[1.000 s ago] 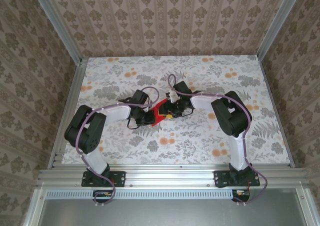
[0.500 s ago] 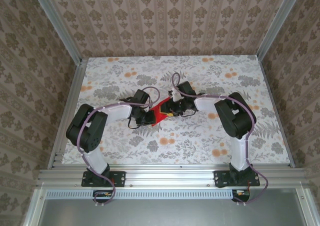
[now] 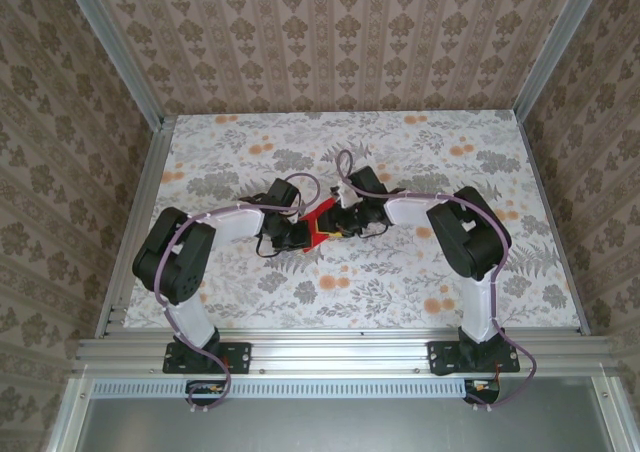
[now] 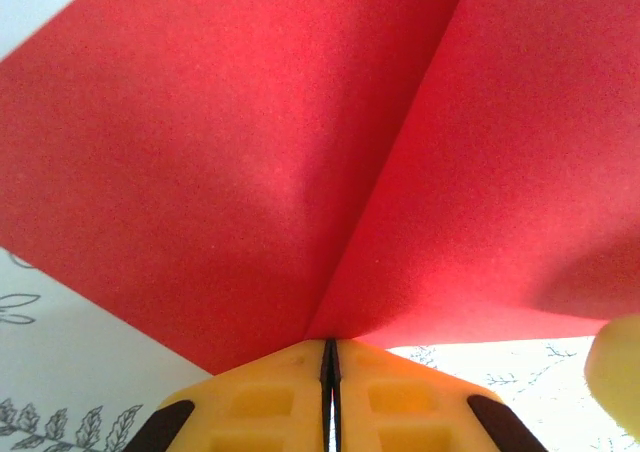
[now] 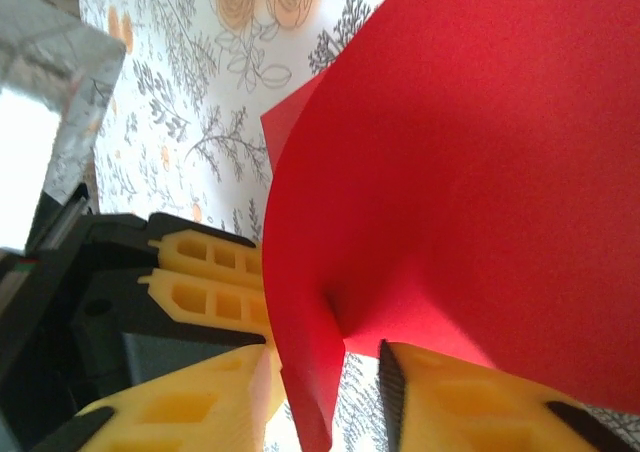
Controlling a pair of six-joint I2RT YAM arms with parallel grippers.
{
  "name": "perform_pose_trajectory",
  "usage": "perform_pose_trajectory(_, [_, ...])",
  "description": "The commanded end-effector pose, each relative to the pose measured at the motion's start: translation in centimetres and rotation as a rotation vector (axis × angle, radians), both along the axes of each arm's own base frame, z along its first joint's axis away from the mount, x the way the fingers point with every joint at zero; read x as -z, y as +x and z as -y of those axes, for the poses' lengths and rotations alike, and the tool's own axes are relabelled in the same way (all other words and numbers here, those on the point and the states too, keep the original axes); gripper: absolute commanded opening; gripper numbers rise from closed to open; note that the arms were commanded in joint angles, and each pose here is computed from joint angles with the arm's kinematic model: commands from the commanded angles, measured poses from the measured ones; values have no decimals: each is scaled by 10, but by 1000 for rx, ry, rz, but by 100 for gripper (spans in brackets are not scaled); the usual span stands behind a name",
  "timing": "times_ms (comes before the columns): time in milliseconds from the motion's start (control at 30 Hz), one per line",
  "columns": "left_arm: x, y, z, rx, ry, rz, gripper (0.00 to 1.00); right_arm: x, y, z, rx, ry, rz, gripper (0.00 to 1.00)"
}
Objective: Fold a paper plane with a square sheet of paper (pick it up from the middle)
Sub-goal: Fold the triangle a second time at the center of the table.
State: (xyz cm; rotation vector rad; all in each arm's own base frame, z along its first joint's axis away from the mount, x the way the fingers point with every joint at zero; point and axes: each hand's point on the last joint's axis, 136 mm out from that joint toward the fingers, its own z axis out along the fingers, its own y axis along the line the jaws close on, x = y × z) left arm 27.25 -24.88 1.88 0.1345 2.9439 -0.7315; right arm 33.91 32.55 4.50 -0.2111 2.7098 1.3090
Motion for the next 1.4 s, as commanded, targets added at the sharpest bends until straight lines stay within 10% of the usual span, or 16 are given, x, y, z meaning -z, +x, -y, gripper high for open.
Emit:
perform_pose_trajectory(0, [5,0,-3,-18,37,-22,11,0,-1,-1,-25,-29,5,27])
perform_pose_trajectory(500, [-36,14,3,-32,-53,96,29,22,4,13,-36,-172,12,9])
perform_pose_trajectory(1367, [6,0,-9,1,76,-18,20,32,11,23,-35,-277,14,9])
